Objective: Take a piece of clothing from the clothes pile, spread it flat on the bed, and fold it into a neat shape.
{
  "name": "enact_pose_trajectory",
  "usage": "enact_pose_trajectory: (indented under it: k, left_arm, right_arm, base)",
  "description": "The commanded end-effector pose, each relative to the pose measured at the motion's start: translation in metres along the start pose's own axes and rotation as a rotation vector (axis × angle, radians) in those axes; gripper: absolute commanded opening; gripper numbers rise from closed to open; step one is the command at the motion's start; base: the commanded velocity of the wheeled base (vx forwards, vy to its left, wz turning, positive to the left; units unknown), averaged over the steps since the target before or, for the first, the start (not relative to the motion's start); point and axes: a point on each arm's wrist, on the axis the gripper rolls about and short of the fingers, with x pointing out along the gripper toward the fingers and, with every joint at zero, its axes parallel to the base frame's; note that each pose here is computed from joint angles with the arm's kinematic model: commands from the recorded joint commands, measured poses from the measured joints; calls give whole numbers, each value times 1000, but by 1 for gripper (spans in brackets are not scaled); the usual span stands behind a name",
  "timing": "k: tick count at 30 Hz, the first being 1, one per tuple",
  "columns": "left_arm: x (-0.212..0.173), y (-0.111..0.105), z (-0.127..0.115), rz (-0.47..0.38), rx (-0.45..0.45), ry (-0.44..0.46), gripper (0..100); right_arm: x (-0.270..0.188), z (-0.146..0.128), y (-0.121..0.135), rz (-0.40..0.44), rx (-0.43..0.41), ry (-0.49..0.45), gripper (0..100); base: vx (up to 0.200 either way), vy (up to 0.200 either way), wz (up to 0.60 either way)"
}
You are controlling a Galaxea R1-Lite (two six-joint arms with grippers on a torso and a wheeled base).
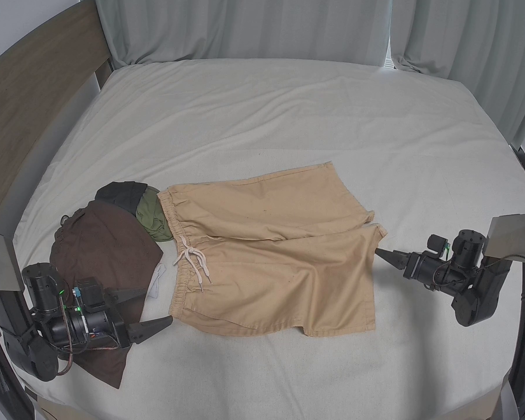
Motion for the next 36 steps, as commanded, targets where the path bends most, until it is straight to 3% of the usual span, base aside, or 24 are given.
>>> enact_pose_trajectory:
  k: [1, 11, 36]
  left_arm:
    - [0, 0, 1, -1, 4, -3, 100]
    - [0, 0, 2, 0, 9, -8, 100]
    - [1, 0, 1, -5, 8, -4, 100]
  right_arm:
    - [-26, -4, 22, -2, -17, 47, 100]
    - [-65, -17, 51, -12, 7, 126, 100]
    - [-57, -71, 45, -9, 103, 335, 100]
  base:
    - [0, 0, 0]
    - [0, 0, 0]
    - [0, 0, 0]
